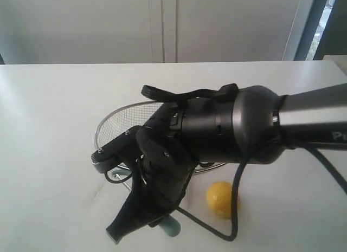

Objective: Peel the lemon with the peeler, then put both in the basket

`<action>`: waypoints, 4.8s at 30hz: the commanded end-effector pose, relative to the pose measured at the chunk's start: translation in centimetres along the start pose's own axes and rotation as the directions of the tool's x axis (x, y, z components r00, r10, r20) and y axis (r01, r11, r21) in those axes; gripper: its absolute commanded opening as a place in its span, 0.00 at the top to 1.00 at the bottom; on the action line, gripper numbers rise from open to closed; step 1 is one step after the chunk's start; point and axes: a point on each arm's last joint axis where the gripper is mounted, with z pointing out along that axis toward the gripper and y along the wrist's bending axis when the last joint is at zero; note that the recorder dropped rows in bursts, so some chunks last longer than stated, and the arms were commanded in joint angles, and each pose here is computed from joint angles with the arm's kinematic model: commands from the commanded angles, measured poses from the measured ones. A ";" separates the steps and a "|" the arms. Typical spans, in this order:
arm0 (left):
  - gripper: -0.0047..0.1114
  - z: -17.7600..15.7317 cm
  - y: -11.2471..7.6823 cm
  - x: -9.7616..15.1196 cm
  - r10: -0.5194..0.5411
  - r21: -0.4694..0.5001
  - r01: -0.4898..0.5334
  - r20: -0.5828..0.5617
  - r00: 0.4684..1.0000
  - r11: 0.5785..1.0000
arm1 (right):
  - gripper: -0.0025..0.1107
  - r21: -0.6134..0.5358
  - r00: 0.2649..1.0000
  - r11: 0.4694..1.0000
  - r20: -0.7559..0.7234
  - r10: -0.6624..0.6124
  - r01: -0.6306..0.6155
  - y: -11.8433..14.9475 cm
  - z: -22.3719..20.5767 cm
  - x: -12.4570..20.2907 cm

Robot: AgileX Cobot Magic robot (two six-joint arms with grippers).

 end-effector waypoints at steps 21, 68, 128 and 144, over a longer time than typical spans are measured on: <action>0.96 0.0 0.0 0.1 -0.007 -0.002 0.007 0.001 1.000 1.000 | 0.98 -0.048 0.977 0.994 0.183 0.109 -0.102 -0.6 -9.2 0.9; 0.96 0.0 0.0 0.1 -0.007 -0.002 0.007 0.001 1.000 1.000 | 0.98 0.507 0.865 0.813 0.502 -0.009 -0.286 -10.4 -22.9 17.2; 0.96 0.0 0.0 0.1 -0.007 -0.002 0.007 0.001 1.000 1.000 | 0.98 -0.008 0.937 0.992 0.326 0.125 -0.130 -14.3 -16.0 12.1; 0.96 0.0 0.0 0.1 -0.007 -0.002 0.007 0.001 1.000 1.000 | 0.98 -0.005 0.936 0.991 0.329 0.125 -0.130 -14.3 -16.0 12.1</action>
